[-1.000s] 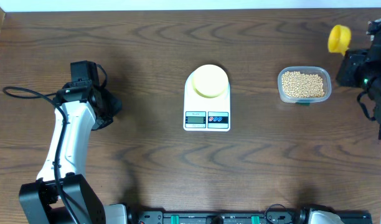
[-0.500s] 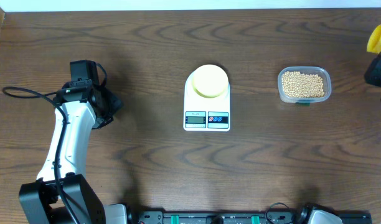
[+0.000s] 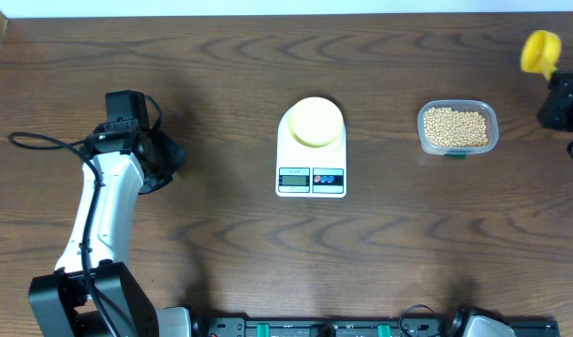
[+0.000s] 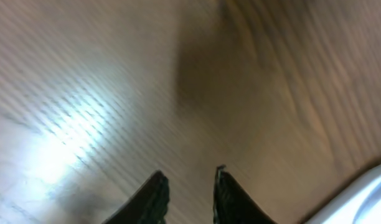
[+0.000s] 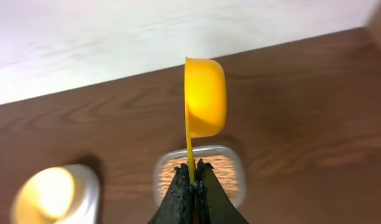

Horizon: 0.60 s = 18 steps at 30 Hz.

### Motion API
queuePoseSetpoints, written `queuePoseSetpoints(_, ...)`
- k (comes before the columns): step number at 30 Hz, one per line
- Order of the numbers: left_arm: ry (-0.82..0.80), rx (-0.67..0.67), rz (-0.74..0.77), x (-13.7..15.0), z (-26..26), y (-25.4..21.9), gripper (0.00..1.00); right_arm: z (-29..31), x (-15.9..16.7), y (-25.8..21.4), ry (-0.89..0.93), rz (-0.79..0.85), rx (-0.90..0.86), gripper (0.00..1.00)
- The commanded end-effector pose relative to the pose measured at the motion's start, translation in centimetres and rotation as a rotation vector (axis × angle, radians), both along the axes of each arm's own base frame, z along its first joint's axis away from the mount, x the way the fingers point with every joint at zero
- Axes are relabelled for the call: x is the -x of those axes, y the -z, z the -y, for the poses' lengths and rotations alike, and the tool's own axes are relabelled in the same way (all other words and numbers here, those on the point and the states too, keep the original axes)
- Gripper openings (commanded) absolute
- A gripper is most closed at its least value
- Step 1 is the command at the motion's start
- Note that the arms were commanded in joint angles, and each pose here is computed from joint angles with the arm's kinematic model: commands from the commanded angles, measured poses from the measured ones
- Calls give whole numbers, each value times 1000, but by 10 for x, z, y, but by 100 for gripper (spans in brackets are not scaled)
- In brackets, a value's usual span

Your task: Scoop item into bowl and weigh 50g on scale

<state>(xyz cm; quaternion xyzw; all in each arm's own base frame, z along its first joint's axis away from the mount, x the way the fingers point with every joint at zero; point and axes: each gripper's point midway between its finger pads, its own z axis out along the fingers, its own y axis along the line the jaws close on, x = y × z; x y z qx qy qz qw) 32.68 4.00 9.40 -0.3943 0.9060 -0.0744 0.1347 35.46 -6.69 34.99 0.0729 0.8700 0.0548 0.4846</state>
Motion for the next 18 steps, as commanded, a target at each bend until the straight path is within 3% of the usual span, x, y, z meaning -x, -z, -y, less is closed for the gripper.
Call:
queuePoseSetpoints(1, 50, 163, 32, -5, 28, -9, 19, -29, -1, -12, -148, 45, -93, 1)
queuePoseSetpoints(3, 127, 248, 54, -6, 47, -14, 7, -31, 0, -12, -133, 37, -144, 2)
queuePoseSetpoints(8, 509, 358, 132, 2, 103, -28, 7, -32, 2, -9, -119, 18, -168, 1)
queuePoseSetpoints(14, 792, 337, 126, 21, 163, -28, 7, -32, 3, -6, -119, 8, -172, 1)
queuePoseSetpoints(18, 938, 185, 139, 23, 196, -21, 7, -34, 9, 1, -115, -30, -188, 1)
